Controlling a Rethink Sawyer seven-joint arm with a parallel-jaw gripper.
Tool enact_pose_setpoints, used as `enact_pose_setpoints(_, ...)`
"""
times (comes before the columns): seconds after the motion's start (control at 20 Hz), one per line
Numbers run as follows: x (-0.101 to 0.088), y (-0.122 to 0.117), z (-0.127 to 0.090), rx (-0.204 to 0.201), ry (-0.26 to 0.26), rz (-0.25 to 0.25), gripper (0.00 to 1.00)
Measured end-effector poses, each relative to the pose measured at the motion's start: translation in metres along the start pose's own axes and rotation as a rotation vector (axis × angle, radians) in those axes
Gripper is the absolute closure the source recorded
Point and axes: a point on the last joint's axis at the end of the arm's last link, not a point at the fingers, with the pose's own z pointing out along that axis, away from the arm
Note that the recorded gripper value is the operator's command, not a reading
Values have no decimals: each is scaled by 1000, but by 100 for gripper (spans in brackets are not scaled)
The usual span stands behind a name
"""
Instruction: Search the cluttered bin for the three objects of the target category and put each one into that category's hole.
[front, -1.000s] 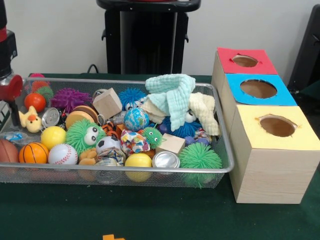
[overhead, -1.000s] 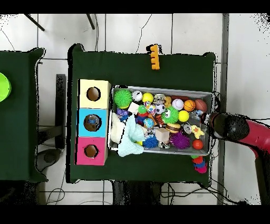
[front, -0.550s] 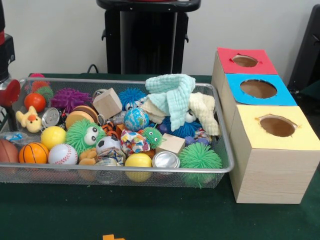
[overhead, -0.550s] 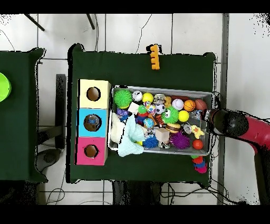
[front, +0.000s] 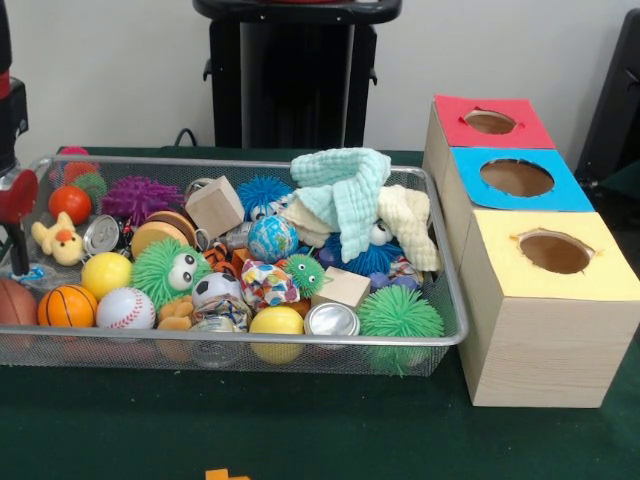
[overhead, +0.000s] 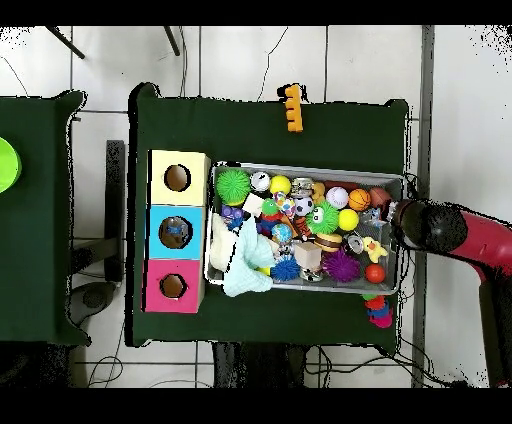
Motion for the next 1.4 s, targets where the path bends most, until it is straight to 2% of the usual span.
enact_pose_setpoints(0.35,-9,5,3,22,-72,-39,0)
enact_pose_setpoints(0.75,-14,8,5,29,-115,-65,0)
enact_pose_setpoints(0.95,-18,8,6,26,-141,-66,0)
enact_pose_setpoints(1.4,-21,8,7,22,-167,-63,0)
